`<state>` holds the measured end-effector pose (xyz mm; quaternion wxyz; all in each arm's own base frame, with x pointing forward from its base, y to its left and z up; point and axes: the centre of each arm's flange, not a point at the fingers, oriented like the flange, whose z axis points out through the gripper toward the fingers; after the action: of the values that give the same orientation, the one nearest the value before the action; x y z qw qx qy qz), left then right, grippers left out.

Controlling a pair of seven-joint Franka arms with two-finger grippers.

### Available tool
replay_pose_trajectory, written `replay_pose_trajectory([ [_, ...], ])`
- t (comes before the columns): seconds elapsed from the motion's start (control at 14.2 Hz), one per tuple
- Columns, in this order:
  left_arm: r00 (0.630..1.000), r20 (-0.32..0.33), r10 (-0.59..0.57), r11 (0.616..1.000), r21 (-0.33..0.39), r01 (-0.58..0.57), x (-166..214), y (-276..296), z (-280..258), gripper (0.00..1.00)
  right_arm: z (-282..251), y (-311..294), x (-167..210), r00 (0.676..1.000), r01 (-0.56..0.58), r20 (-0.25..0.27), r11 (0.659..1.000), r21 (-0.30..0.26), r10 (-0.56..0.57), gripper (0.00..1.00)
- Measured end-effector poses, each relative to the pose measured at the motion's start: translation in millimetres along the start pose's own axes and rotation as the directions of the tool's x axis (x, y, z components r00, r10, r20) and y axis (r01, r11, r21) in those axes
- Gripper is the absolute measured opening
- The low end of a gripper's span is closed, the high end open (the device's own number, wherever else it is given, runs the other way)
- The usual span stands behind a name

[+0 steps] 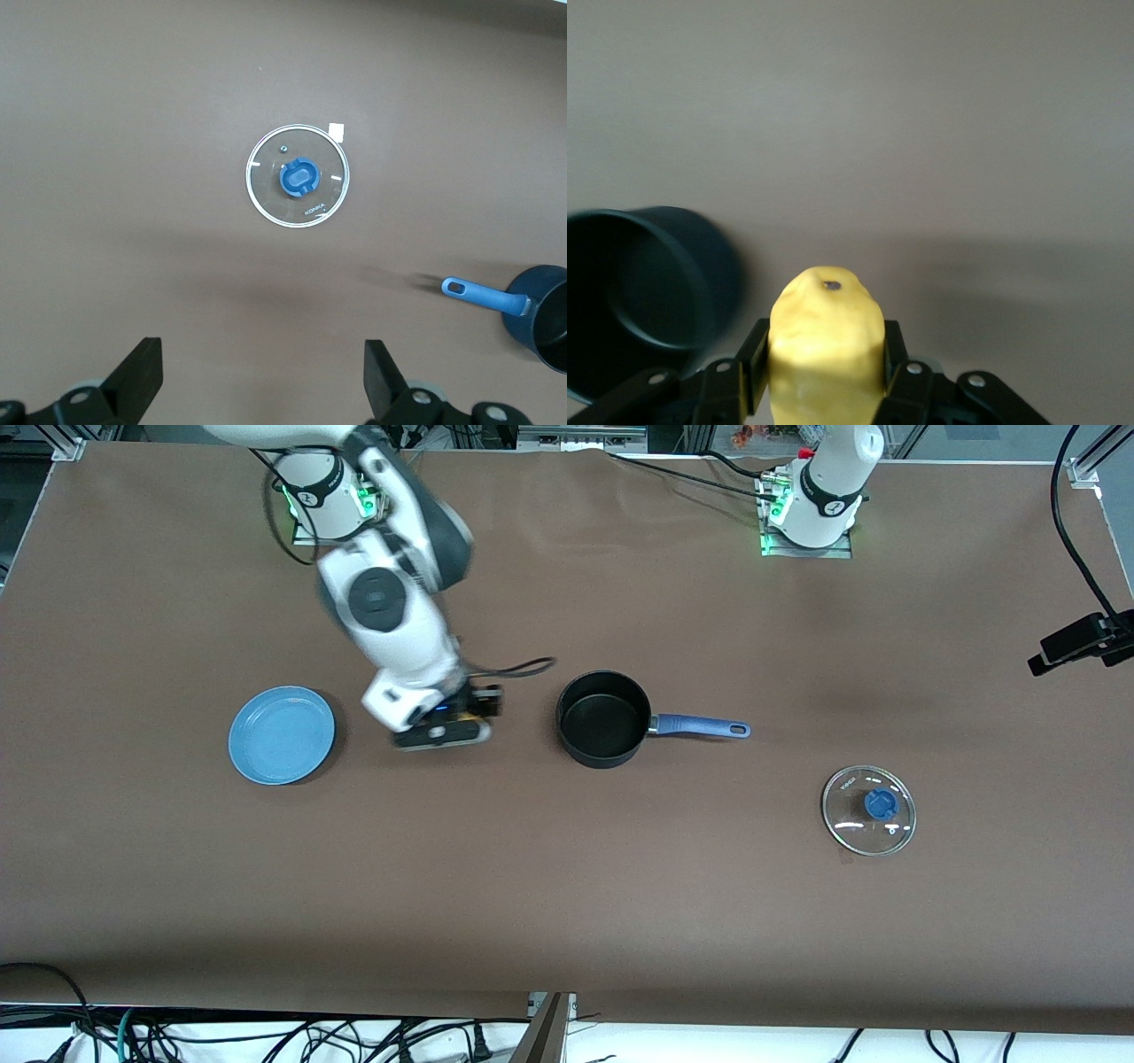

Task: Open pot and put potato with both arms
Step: 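Carry the yellow potato with the right gripper over the saucepan, then lower the potato into the saucepan and open the right gripper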

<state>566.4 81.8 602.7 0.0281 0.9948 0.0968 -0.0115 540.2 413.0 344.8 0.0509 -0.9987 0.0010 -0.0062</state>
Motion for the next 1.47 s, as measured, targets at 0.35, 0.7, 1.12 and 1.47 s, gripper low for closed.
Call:
replay_pose_trajectory([
  [0.35, 1.000, 0.005, 0.023, 1.000, 0.001, -0.023, 0.5, 13.4, 3.2, 1.00, 47.9, -97.5, -4.5, 0.984, -0.178, 0.008, 0.982, 0.063, 0.178, 0.53],
  [0.7, 1.000, -0.018, 0.017, 1.000, 0.001, -0.017, 1.5, 9.5, -6.8, 1.00, 79.9, -129.1, -15.1, 0.964, -0.267, 0.024, 0.959, 0.097, 0.266, 0.53],
  [1.12, 0.999, -0.034, 0.011, 1.000, 0.007, -0.010, 2.2, 4.9, -13.9, 1.00, 106.1, -131.9, -20.6, 0.965, -0.262, 0.018, 0.961, 0.085, 0.262, 0.53],
  [1.47, 0.999, -0.033, 0.009, 1.000, 0.007, -0.009, 2.6, 4.0, -13.6, 1.00, 111.1, -130.2, -20.1, 0.966, -0.260, 0.015, 0.963, 0.074, 0.259, 0.78],
])
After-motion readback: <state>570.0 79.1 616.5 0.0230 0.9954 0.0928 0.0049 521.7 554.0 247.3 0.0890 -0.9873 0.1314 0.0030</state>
